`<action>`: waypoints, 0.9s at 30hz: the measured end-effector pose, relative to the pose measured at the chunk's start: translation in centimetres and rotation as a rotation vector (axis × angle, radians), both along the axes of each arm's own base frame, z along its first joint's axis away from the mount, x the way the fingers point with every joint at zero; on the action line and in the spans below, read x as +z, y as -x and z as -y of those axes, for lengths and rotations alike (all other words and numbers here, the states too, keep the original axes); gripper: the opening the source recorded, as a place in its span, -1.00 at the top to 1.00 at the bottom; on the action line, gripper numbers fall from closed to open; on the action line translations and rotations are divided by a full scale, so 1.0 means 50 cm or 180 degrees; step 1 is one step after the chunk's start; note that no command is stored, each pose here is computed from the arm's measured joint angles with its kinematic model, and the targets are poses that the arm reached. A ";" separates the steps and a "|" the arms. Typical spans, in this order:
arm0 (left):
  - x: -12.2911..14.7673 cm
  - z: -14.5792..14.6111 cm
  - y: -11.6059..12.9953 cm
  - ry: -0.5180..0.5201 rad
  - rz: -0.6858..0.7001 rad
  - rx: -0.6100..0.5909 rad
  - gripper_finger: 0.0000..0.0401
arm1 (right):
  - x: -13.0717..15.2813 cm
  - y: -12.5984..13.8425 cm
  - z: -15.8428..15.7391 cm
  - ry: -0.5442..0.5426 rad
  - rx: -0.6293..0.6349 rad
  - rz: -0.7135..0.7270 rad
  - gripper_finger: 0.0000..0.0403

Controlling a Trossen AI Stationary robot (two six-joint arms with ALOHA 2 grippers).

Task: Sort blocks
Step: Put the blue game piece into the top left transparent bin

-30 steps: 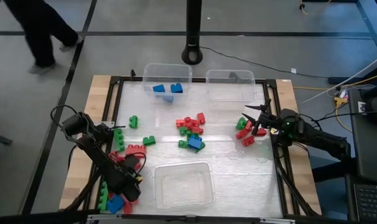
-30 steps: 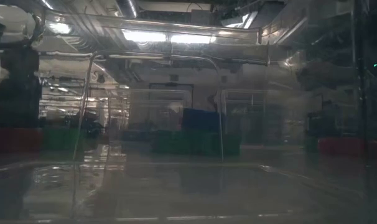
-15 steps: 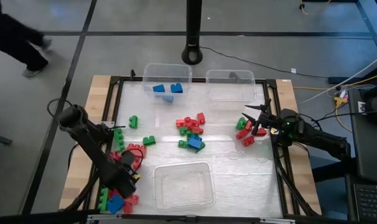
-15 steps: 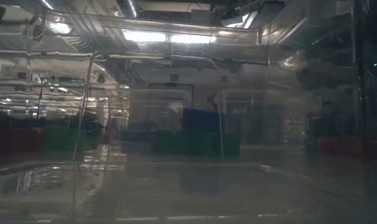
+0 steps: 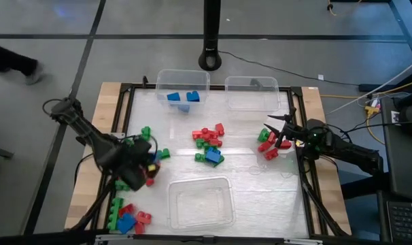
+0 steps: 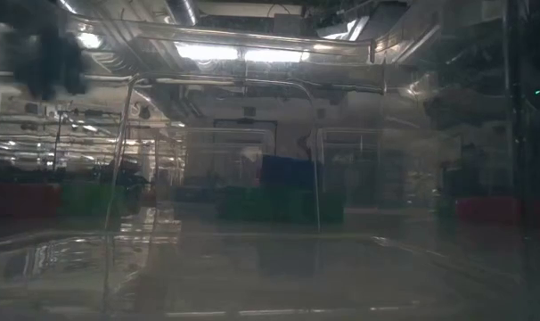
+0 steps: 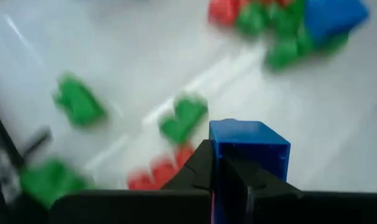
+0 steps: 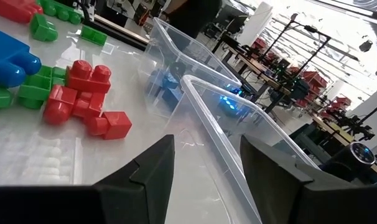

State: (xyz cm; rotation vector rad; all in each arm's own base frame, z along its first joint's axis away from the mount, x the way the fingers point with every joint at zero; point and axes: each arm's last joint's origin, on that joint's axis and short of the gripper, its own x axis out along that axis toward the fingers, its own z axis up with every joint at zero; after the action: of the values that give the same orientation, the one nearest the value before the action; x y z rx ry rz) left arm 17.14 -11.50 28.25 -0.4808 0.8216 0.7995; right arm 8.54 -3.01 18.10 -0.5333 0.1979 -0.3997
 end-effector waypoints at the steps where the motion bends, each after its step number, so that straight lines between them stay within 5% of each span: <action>1: 0.006 -0.016 -0.006 -0.0118 0.0037 -0.0006 0.99 | 0.000 0.000 0.000 -0.0008 -0.0001 0.0003 0.08; 14: 0.066 -0.272 -0.114 -0.1275 -0.0115 -0.0132 0.99 | 0.000 0.000 0.000 -0.0013 -0.0001 0.0008 0.08; 21: 0.095 -0.423 -0.123 -0.1534 0.0024 -0.0040 0.98 | 0.000 0.000 0.001 0.0018 -0.0034 -0.0006 0.08; 27: 0.086 -0.499 -0.117 -0.1608 -0.0102 0.0095 0.98 | -0.001 0.001 0.001 0.0016 -0.0060 -0.0035 0.08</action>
State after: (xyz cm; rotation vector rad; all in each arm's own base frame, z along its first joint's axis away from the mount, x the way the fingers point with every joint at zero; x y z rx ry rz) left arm 23.00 13.44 32.55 -0.0309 0.6119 1.0057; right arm 8.51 -3.06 18.03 -0.5389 0.2126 -0.4158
